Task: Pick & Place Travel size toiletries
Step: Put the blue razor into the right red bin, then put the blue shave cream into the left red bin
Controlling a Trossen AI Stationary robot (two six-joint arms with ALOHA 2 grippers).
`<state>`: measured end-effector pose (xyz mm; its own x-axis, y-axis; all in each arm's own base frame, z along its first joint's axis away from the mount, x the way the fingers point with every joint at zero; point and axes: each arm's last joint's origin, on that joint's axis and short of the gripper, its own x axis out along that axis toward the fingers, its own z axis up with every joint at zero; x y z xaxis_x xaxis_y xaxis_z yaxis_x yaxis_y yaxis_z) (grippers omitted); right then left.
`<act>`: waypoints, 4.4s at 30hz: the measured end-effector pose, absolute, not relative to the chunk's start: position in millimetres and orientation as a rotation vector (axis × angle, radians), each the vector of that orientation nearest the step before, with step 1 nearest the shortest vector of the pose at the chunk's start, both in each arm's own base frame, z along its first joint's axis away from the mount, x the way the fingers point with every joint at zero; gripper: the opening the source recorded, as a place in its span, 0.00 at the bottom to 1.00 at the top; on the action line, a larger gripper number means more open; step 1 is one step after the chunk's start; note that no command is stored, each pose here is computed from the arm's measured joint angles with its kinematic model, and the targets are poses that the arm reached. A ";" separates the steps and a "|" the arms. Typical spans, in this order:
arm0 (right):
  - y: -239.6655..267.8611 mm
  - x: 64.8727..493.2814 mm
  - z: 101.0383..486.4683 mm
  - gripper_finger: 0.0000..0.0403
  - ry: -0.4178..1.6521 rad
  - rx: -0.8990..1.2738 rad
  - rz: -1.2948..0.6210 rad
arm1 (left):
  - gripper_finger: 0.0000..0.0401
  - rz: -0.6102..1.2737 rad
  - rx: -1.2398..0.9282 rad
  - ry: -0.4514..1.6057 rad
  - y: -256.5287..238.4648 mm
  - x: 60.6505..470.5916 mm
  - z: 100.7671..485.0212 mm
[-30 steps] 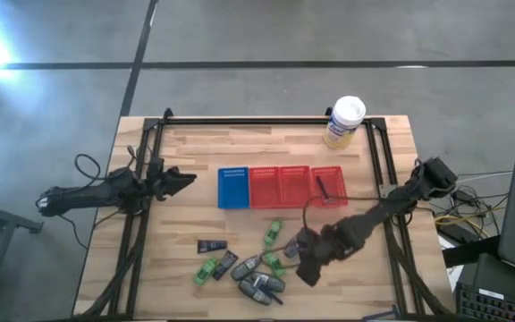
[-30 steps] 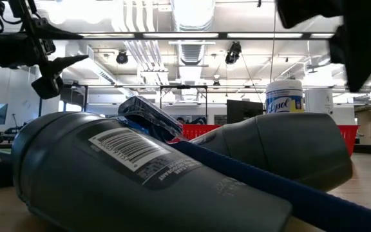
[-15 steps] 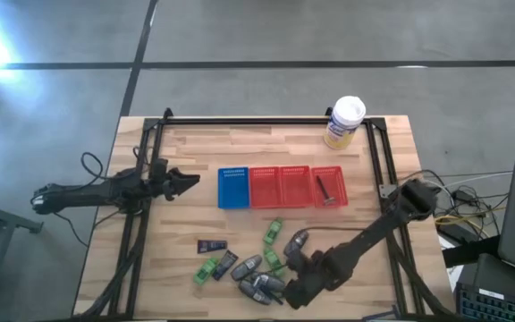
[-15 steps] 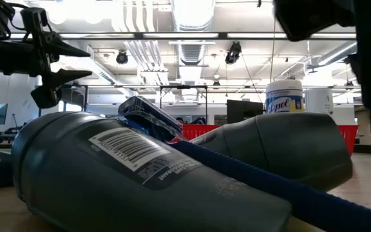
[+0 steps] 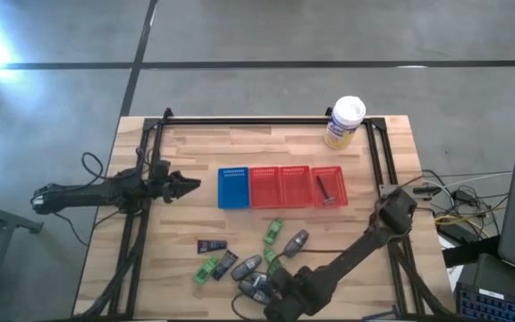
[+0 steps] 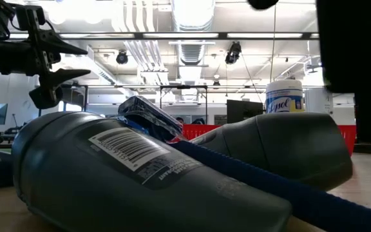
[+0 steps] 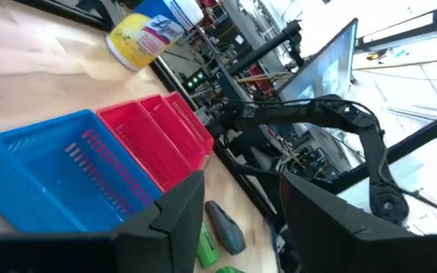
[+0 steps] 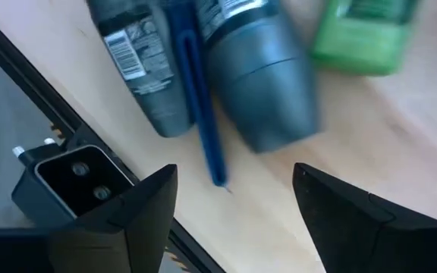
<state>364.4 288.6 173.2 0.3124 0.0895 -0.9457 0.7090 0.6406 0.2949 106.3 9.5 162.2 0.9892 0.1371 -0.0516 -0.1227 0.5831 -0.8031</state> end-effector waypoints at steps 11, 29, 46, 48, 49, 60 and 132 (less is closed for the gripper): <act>306.0 388.9 150.9 0.53 1.275 0.703 -0.585 | 0.45 0.147 -0.943 -0.014 9.4 106.4 162.2; 307.9 400.3 139.4 0.17 1.290 0.548 -0.495 | 0.45 0.149 -0.941 -0.007 9.3 106.7 161.5; 296.1 380.6 224.4 0.07 1.170 0.689 -0.530 | 0.45 0.150 -0.941 -0.008 9.4 106.7 161.6; 288.4 371.8 238.2 0.07 1.141 0.710 -0.619 | 0.45 0.149 -0.941 -0.008 9.4 106.7 161.6; 283.0 366.0 247.2 0.07 1.130 0.720 -0.670 | 0.45 0.149 -0.941 -0.008 9.4 106.7 161.6; 183.3 326.4 307.7 0.07 0.959 0.850 -1.070 | 0.45 0.154 -0.941 0.001 9.4 106.7 160.6; -15.5 262.3 248.3 0.74 0.865 0.886 -0.868 | 0.44 0.226 -0.934 0.024 11.0 109.3 202.8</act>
<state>262.3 -15.5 248.3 0.3816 -0.2574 -0.8878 0.8886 0.3666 0.2756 109.3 11.0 202.8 0.9760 0.1826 -0.1186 -0.2036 0.5730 -0.7938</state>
